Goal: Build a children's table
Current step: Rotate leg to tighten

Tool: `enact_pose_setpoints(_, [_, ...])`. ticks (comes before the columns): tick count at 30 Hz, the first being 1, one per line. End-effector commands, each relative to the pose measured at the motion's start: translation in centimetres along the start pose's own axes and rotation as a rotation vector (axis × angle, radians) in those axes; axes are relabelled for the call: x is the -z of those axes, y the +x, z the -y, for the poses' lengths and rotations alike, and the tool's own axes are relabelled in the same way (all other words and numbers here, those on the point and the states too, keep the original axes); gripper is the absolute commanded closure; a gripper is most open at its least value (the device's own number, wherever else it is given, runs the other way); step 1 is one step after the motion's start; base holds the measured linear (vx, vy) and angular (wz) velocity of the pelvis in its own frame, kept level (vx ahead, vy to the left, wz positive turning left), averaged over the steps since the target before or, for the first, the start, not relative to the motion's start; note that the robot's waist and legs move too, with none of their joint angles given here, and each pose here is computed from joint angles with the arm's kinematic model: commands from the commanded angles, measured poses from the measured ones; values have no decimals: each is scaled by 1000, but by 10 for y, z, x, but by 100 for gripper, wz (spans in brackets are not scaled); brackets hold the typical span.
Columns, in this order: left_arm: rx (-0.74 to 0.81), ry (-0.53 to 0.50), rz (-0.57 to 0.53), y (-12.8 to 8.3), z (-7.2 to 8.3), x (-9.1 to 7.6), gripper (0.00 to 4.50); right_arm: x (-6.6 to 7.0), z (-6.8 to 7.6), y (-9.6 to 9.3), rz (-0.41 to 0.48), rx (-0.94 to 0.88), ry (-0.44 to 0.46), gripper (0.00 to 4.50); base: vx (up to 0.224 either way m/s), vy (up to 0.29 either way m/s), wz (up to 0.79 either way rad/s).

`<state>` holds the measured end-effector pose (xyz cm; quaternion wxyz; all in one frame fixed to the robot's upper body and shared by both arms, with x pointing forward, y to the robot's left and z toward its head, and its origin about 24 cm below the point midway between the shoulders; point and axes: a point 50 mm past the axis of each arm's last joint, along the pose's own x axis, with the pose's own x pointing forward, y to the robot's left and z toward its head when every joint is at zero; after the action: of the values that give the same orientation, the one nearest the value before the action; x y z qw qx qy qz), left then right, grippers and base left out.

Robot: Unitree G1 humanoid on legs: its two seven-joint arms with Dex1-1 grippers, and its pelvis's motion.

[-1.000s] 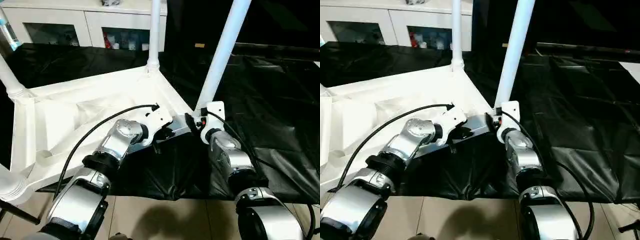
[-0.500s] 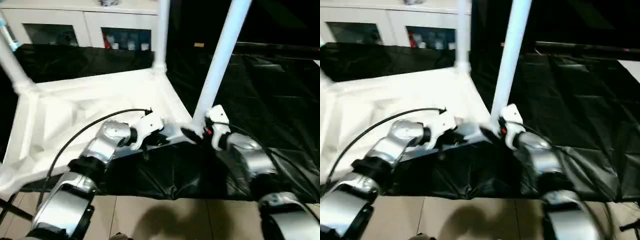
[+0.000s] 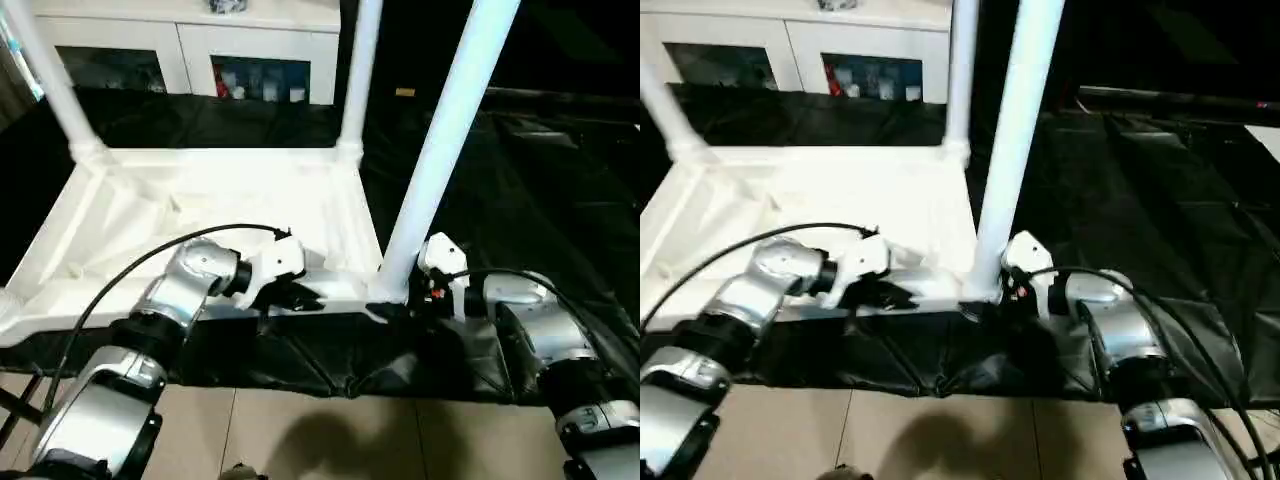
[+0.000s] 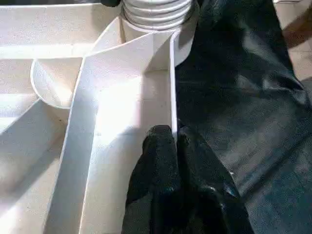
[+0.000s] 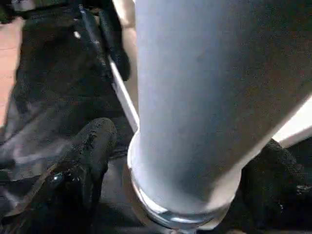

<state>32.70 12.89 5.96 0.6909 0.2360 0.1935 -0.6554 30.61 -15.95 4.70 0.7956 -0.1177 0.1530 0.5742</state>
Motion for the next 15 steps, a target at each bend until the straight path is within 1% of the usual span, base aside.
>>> enact_pose_setpoints(1, [45,48,3,8,3,-7,450,-9,-8,9,23,-93,-41,99,0,0,0])
enact_pose_setpoints(4, [45,52,-7,7,3,-5,450,-9,-9,8,14,-102,-42,131,0,0,0])
enact_pose_setpoints(7, [47,51,-5,7,3,-6,450,-8,-10,9,5,-110,-39,143,0,0,0])
enact_pose_setpoints(8, [48,51,-4,7,3,-6,450,-8,-11,9,4,-113,-39,160,0,0,0])
enact_pose_setpoints(9, [48,51,-4,7,3,-6,450,-8,-11,9,4,-113,-39,168,0,0,0])
enact_pose_setpoints(14, [34,43,6,10,3,-6,450,-5,-14,10,4,-112,-22,178,0,0,0])
enact_pose_setpoints(15, [7,33,17,13,2,-7,450,-5,-14,13,30,-78,-17,180,0,0,0])
